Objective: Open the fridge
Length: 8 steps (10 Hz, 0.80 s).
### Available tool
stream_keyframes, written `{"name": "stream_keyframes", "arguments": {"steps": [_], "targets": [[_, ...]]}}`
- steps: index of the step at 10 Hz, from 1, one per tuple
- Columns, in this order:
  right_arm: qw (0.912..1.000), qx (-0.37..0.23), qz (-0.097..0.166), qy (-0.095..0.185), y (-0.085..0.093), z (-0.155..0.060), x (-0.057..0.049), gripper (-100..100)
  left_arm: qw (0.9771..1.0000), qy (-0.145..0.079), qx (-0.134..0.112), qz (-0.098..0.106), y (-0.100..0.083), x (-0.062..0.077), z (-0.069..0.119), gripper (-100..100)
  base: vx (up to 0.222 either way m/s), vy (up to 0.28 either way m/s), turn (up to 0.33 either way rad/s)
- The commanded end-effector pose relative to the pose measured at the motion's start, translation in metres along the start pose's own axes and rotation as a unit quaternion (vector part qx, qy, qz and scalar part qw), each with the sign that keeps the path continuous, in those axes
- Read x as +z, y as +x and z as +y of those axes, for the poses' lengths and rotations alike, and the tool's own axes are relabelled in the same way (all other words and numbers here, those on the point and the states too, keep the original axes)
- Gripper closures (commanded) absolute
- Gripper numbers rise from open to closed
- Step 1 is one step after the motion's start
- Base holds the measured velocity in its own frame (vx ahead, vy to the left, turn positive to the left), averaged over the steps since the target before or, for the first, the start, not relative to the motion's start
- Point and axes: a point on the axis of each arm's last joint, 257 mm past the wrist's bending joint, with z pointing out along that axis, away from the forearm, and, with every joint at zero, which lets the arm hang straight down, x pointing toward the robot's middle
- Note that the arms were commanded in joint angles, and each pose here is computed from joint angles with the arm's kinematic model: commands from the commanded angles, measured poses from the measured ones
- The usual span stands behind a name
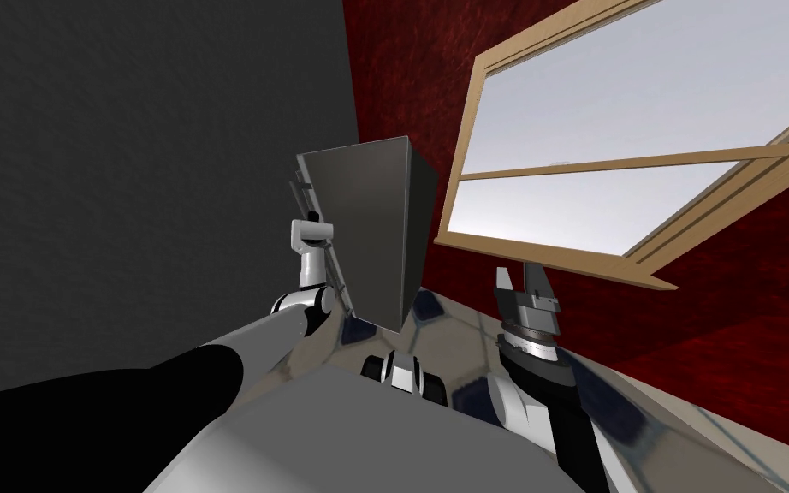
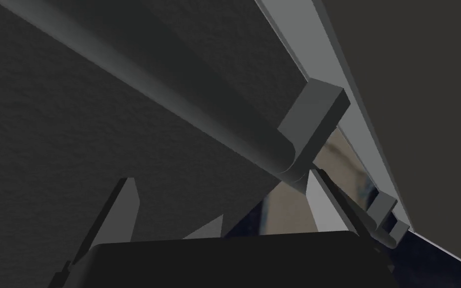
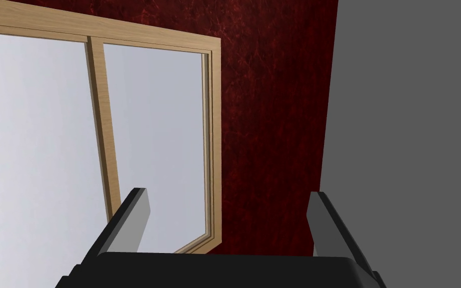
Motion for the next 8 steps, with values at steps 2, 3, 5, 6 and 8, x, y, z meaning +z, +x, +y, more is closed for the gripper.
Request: {"name": "stream_keyframes", "arguments": {"steps": [2,3,5,6,8], "targets": [[1.0000,0.000,0.000,0.000,0.000,0.000,0.000,0,0.9998,-0.016,0.009,0.010,0.010,-0.002,0.013,-100,0.070,0.108,-0.033],[1.0000,0.000,0.000,0.000,0.000,0.000,0.000,0,0.9997,-0.017,0.010,0.011,0.011,-0.002,0.014,-100,0.002,0.010,-0.001],[1.0000,0.000,0.000,0.000,0.000,0.000,0.000,0,1.0000,0.000,-0.001,-0.004,0.000,-0.002,0.000,100,-0.012,-0.042,0.013],[1.0000,0.000,0.000,0.000,0.000,0.000,0.000,0,0.9999,0.009,-0.007,-0.011,-0.005,-0.002,-0.008,100,-0.082,-0.171,0.092],[1.0000,0.000,0.000,0.000,0.000,0.000,0.000,0,0.9991,0.028,-0.019,-0.026,-0.016,-0.003,-0.022,100,-0.053,-0.171,0.112]]}}
